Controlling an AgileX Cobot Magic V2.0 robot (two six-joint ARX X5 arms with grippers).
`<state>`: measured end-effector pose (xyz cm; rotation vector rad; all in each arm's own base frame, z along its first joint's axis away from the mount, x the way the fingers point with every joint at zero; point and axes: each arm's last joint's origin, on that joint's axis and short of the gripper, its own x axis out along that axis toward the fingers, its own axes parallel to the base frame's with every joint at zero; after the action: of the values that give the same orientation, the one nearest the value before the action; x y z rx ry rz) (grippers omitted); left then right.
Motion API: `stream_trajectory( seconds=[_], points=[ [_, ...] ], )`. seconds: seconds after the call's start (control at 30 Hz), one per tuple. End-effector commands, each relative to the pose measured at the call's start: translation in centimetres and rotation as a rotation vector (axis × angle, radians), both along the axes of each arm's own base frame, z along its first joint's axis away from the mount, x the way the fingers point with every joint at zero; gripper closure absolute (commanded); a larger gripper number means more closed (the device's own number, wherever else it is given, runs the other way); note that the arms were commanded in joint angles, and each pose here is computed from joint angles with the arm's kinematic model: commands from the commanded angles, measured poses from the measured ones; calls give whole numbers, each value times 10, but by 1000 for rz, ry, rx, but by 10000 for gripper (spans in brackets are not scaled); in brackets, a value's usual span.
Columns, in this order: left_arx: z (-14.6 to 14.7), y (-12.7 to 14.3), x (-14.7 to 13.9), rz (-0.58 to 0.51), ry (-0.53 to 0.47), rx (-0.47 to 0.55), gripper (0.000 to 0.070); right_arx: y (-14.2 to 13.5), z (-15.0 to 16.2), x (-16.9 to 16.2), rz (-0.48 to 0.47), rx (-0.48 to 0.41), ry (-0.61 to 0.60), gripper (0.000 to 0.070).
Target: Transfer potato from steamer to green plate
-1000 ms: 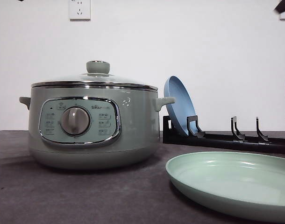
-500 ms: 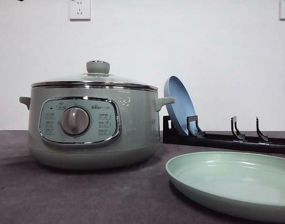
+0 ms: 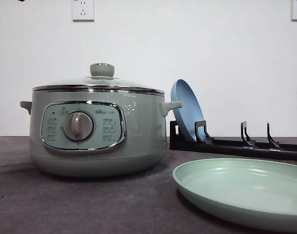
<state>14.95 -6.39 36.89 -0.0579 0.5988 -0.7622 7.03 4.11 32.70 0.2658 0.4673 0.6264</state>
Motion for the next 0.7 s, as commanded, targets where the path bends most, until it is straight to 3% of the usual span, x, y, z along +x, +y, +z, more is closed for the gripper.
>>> stream_trajectory(
  seconds=[0.0,0.3,0.67],
  points=[
    [8,-1,2,17,-7,5,25,0,5,0,3,23,-20,220],
    [31,-7,32,130,96,110,29,1,9,1,2,41,-59,220],
    [35,-39,109,168,274,241,29,1,10,1,2,47,-70,221]
  ],
)
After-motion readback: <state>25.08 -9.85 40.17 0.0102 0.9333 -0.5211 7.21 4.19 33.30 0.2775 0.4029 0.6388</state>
